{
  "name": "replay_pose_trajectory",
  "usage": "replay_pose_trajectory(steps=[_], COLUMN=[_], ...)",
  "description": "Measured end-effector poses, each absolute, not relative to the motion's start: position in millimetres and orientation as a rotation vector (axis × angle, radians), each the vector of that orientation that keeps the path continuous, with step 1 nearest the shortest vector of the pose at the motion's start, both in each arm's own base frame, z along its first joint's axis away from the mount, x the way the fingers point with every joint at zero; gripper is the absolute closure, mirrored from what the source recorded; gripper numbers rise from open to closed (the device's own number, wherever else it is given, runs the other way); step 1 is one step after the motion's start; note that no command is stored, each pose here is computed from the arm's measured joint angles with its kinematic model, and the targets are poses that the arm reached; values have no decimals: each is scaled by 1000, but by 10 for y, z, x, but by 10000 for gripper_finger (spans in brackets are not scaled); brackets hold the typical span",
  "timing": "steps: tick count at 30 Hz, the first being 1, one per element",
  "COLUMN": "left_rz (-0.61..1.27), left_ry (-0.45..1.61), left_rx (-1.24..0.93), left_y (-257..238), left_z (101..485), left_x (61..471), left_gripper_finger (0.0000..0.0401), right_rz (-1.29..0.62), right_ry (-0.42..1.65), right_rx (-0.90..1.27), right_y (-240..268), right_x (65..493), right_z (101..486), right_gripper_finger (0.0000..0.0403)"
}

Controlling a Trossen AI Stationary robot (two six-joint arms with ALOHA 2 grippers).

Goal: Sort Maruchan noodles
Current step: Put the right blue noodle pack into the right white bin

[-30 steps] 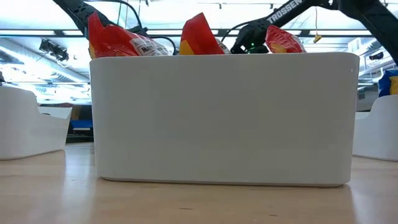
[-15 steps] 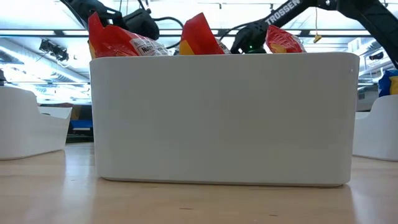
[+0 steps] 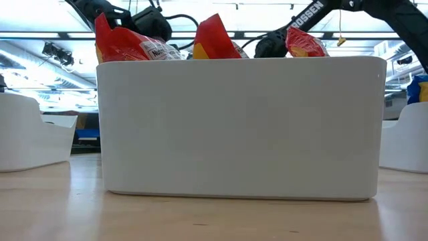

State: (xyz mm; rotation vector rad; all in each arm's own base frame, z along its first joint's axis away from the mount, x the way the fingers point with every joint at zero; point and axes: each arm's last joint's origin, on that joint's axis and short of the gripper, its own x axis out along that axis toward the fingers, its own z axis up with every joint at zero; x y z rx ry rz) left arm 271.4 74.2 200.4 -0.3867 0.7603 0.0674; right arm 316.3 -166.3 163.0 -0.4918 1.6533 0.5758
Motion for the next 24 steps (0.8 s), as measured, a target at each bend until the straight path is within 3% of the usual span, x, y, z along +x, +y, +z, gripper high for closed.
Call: replay_pose_trajectory(steps=[8,15,24], left_rz=[54,55,57], left_ry=[764,765,769], left_rx=[-381,-385,-390], left_y=[703,702,701], left_z=[2003,2003,2000], left_x=[2724,2723,2720], left_gripper_finger=[148,148,148], right_rz=[508,397,38], right_ry=[1688,1698,1926], right_rx=[-433,-400,40], right_y=[-1530,-1693,-1978], right_x=[3274,3179,2751], right_z=[1822,1663,1642], right_gripper_finger=[96,96,96])
